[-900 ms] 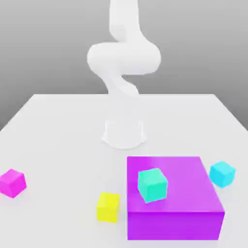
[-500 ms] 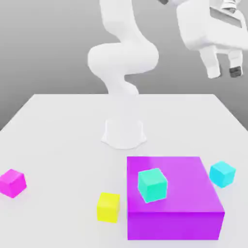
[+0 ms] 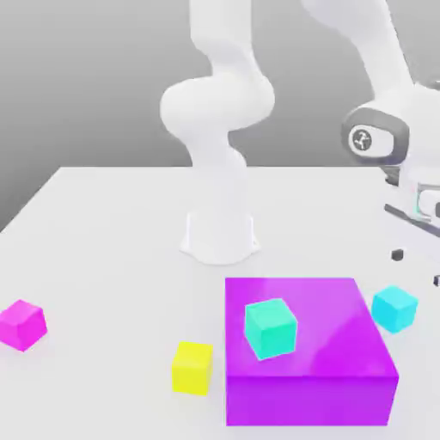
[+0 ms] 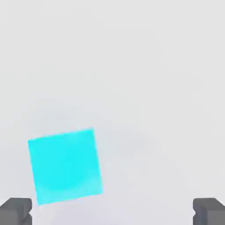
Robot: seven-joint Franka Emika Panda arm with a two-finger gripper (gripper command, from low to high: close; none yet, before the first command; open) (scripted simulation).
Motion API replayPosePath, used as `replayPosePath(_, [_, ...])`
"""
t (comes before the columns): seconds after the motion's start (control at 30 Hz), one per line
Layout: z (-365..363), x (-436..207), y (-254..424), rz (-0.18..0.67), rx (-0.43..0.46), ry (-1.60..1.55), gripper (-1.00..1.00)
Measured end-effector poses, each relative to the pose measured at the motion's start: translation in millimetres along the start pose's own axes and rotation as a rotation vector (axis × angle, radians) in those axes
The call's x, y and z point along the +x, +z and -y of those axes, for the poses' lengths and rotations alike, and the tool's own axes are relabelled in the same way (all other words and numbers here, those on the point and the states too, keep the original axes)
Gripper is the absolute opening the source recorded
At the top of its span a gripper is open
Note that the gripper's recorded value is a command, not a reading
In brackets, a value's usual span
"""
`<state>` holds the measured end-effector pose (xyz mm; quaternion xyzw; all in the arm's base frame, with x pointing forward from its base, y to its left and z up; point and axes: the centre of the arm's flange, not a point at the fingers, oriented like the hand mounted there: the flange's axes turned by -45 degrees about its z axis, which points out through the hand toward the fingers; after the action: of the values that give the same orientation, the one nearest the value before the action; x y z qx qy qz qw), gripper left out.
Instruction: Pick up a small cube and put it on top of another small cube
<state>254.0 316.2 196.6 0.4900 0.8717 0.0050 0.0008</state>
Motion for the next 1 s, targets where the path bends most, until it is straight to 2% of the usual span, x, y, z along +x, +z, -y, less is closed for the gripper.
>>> replayPosePath(0.17, [3.8,0.6,53.3,0.003,0.009,-0.020,0.00])
replayPosePath(0.2, [4.5,0.4,60.2,0.003,0.009,-0.021,-1.00])
replayPosePath(0.43, [4.7,0.3,60.2,0.004,0.011,-0.021,-1.00])
replayPosePath(0.63, [3.3,-0.7,4.8,0.005,0.011,-0.019,-1.00])
replayPosePath(0.83, [-38.3,-137.2,-74.2,0.018,0.002,0.194,-1.00])
replayPosePath(1.0, [-22.9,-257.6,-139.6,0.011,0.008,0.358,-1.00])
